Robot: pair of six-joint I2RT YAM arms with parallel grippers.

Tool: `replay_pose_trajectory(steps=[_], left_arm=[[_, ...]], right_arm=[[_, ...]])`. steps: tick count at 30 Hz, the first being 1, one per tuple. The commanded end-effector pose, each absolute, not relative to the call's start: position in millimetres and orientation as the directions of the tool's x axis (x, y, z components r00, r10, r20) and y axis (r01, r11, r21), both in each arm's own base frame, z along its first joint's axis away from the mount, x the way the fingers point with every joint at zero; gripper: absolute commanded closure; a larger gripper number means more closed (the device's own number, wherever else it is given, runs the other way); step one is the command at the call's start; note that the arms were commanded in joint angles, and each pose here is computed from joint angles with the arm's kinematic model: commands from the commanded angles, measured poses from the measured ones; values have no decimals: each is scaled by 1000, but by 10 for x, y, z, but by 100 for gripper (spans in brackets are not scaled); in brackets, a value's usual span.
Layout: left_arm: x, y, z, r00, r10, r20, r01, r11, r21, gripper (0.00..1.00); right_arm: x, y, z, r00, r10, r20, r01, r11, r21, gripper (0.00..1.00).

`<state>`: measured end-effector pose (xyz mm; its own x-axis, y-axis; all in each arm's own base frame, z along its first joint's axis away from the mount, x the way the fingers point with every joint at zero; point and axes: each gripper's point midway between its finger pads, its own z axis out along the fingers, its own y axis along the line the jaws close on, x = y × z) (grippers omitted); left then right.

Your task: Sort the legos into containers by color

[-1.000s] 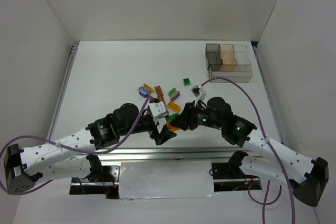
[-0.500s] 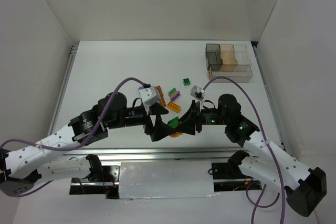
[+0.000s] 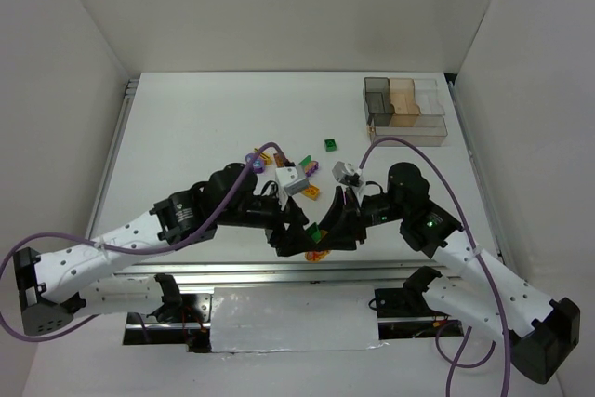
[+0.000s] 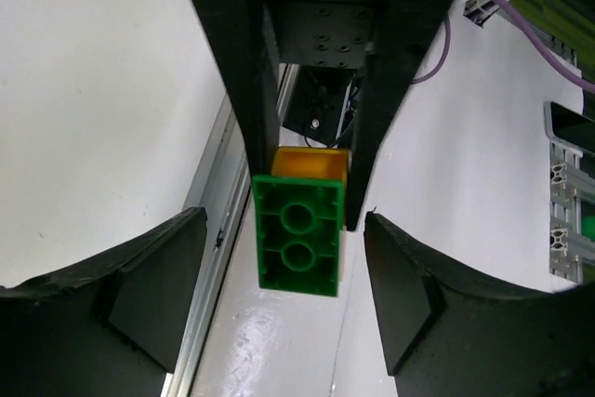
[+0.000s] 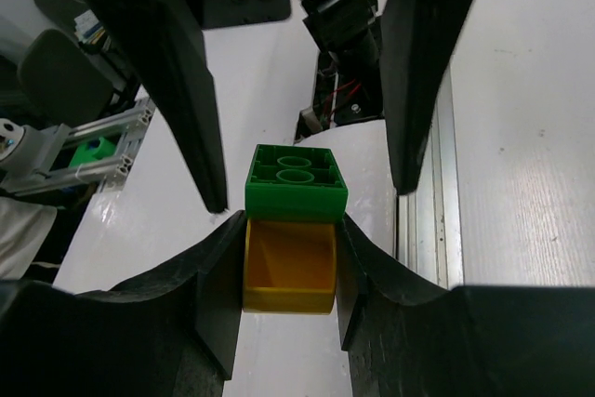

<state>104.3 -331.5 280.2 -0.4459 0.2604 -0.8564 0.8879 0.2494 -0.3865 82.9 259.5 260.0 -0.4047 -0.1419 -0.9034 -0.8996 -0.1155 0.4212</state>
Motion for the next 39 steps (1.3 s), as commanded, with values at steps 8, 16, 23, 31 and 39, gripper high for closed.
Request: replay_pose_trajectory(steps=[8, 16, 23, 31, 39], left_arm=[[1084, -3442, 2919, -482, 245, -841, 871, 243, -428, 39], [1083, -3414, 3020, -478, 228, -849, 874, 222, -432, 31], [1015, -3399, 3031, -485, 229, -844, 874, 155, -461, 37], [919, -3437, 3026, -482, 239, -843, 875, 84, -476, 26], [949, -3467, 2884, -498, 271, -824, 866, 105, -489, 33]], right_arm=[[836, 2595, 2707, -355, -141, -924, -922, -113, 371, 100], [841, 2594, 2679, -341, -151, -928, -928, -102, 358, 100], [784, 2567, 2736, -311, -135, -941, -936, -126, 328, 100], [749, 2565, 2804, -297, -132, -946, -936, -155, 315, 100], [759, 2566, 2835, -290, -126, -949, -940, -151, 307, 100]])
